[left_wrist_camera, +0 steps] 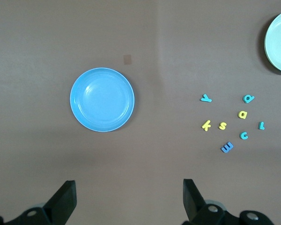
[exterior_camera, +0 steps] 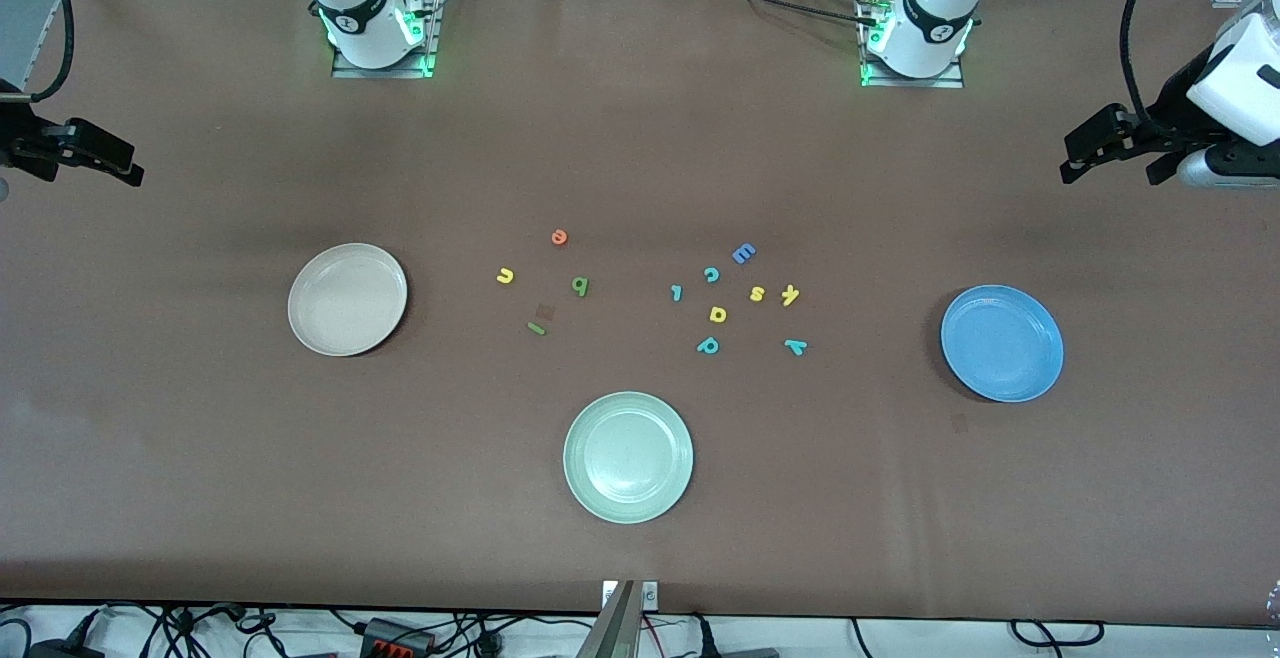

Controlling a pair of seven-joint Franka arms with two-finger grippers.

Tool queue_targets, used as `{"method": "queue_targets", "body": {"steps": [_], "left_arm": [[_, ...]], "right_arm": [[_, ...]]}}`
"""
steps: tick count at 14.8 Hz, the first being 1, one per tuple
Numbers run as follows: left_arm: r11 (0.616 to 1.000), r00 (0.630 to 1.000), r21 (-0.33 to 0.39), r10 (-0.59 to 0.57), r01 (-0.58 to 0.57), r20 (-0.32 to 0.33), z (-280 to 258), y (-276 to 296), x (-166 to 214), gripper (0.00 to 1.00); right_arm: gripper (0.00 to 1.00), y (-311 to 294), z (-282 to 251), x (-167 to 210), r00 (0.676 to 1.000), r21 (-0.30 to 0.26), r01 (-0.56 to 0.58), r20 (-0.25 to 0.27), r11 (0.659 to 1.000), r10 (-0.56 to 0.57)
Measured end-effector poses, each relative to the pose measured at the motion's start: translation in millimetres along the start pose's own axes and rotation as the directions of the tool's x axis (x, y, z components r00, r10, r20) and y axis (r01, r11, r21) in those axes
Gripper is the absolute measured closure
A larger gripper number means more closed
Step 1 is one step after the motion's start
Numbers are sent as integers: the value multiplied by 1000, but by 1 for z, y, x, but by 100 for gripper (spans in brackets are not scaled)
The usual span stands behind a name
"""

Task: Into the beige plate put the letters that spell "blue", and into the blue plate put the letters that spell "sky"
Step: 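Move both grippers from rest toward the scattered foam letters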

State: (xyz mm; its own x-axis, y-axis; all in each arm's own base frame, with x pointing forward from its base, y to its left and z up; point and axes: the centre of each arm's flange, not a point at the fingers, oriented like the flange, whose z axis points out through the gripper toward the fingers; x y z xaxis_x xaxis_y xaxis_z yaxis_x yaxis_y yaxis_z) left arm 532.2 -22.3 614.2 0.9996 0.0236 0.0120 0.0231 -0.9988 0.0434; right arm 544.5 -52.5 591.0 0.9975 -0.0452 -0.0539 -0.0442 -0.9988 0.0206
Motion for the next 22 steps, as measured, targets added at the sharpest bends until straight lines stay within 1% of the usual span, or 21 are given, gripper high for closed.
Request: {"method": "queue_targets", "body": {"steps": [8,12,16,18,19,22], "left_arm": [[1000,1000,0,0,0,0,0,0,0,0],[1000,1000,0,0,0,1,0,0,0,0],[1000,1000,0,1,-1,21,8,0,3,0],[1000,999,0,16,-16,48,19,9,7,0],[999,997,0,34,-34,75,29,18,8,0],[995,977,-1,98,-100,187,72,54,15,0]], "right_arm": [[0,0,2,0,1000,0,0,4,1000,0],[0,-4,2,0,1000,0,18,4,1000,-18],[0,-4,3,1,1000,0,18,10,1000,-18],[0,-3,8,1,1000,1,17,24,1000,-17],[0,-3,10,2,999,1,18,28,1000,-18],[0,-3,22,7,999,2,21,50,1000,-21]]}}
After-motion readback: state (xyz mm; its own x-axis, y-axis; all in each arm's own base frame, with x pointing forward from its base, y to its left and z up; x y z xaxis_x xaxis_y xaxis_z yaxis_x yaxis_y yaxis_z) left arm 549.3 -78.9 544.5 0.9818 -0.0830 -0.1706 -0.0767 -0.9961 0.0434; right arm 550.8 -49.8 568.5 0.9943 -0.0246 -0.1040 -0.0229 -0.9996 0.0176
